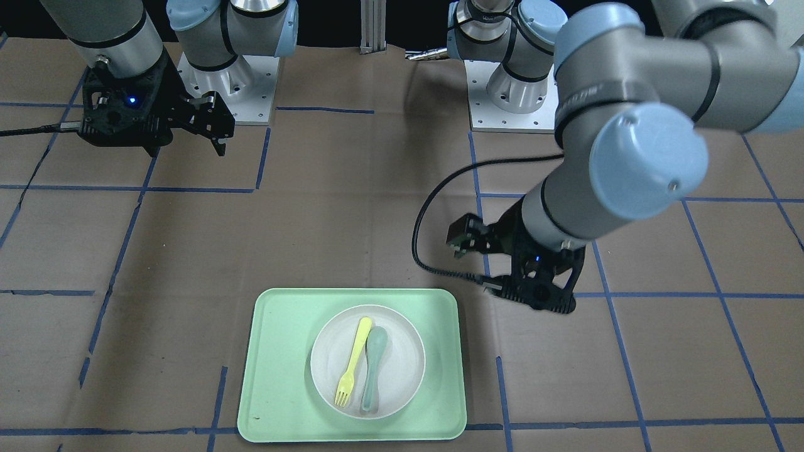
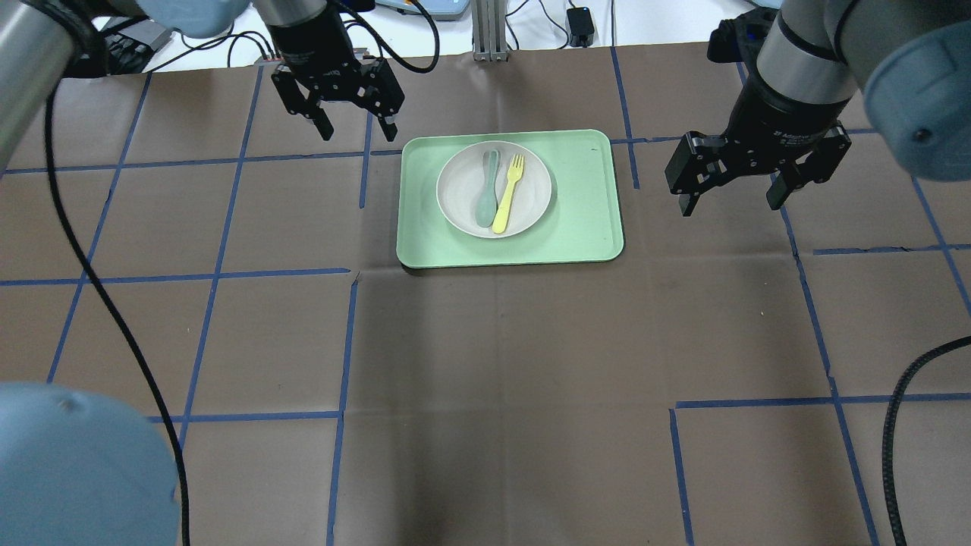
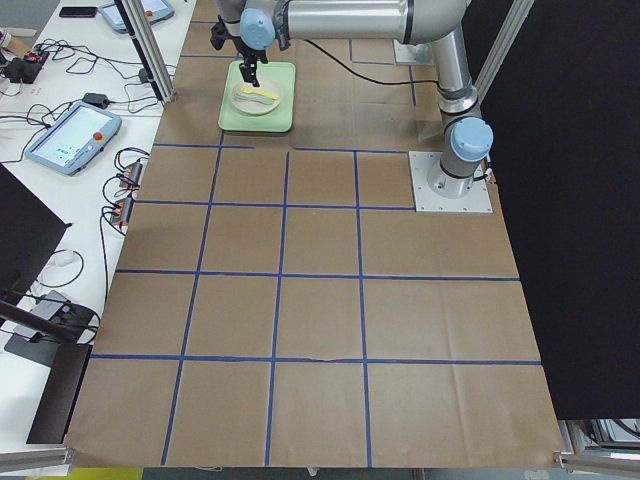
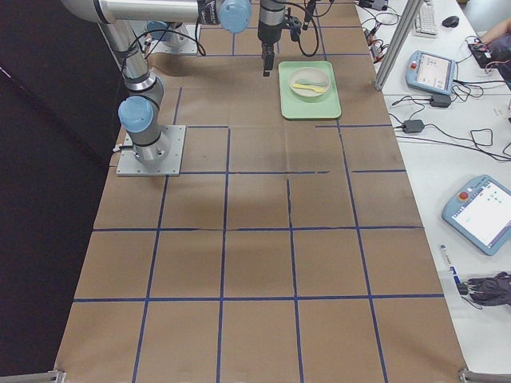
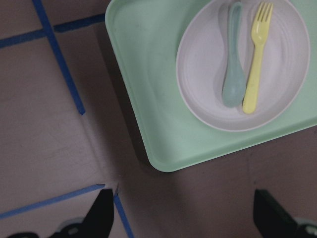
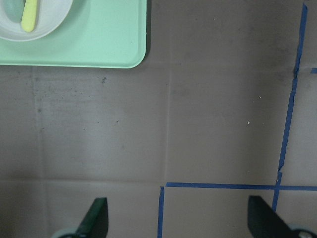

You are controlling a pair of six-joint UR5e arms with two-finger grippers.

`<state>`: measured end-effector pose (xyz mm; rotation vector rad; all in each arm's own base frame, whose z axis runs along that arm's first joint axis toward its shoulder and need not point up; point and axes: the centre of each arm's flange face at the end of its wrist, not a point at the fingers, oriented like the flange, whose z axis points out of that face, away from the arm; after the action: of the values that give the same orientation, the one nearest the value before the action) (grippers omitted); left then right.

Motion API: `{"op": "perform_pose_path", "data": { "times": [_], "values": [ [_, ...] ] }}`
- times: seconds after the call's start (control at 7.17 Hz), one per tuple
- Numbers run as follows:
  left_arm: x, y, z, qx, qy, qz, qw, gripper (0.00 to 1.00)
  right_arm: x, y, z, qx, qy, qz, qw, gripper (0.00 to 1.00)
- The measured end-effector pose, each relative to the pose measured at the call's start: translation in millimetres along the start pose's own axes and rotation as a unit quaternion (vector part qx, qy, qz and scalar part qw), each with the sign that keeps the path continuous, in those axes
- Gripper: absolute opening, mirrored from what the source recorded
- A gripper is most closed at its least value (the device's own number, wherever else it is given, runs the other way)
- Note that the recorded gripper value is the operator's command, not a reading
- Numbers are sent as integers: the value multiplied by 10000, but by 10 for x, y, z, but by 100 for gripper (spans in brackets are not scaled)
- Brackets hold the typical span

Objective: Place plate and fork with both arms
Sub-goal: 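Open the left gripper and lift it back from the plate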

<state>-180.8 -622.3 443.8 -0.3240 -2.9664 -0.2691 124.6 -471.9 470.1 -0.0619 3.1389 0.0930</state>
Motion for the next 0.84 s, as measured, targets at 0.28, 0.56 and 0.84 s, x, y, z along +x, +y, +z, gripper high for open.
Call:
{"op": "perform_pose_path", "data": {
  "times": [0.28, 0.56, 0.84],
  "values": [
    [33, 734, -414, -162, -202, -114, 9996, 100, -1, -1, -3, 6, -4, 0, 10000, 100],
    [89, 1438, -555, -70, -257, -75, 9996, 100, -8, -1, -3, 10, -16, 0, 10000, 100],
    [114, 1889, -521, 135, -283, 24, 9995, 100, -8, -2, 4, 5, -18, 2, 10000, 100]
  ]
}}
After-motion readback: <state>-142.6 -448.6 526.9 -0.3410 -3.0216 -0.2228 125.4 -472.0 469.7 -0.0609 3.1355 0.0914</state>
